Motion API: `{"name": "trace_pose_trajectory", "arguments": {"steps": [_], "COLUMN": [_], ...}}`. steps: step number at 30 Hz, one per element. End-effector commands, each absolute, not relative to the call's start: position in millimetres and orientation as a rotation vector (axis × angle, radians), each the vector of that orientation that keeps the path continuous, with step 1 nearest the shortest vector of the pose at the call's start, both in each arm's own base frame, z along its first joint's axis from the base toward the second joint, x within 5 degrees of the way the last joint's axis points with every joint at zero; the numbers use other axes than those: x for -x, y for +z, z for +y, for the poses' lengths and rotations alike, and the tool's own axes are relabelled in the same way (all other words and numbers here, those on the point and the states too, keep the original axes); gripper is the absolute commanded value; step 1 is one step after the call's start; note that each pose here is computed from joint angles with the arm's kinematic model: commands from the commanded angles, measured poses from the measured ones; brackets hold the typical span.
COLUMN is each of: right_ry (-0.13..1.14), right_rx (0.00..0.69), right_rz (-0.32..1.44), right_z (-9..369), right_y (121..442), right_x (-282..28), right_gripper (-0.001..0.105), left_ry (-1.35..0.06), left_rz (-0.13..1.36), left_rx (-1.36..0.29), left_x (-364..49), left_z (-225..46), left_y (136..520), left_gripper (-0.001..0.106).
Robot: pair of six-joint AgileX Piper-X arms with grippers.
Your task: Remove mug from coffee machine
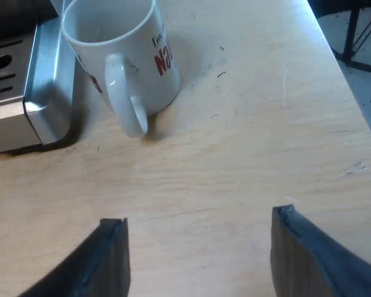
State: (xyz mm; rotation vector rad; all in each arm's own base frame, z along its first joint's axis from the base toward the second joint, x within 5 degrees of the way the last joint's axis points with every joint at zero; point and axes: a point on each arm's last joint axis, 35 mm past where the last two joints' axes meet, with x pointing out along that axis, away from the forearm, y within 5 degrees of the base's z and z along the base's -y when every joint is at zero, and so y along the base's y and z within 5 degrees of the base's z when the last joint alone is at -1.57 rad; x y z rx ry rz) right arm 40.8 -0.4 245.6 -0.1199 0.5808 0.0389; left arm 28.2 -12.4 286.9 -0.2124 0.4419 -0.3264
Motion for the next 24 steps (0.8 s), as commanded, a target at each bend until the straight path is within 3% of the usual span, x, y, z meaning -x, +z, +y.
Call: {"name": "trace_pose_trajectory", "arguments": {"steps": [1,24], "right_ry": [0.046,0.046], "right_rx": [0.129,0.129], "right_rz": [0.581,0.581], "right_z": [-0.3,-0.3], "right_y": [246.7,246.7], "right_x": [-41.1,-41.1], "right_gripper": [0.052,0.052], "left_ry": [-0.328,-0.339], "left_rz": [0.439,0.424], "left_rx": [0.223,0.173], "left_x": [-30.1,-31.7], "left_z": [-12.6,-12.7], "left_y": [289.3,288.3], "left_gripper": [0.087,0.087]}}
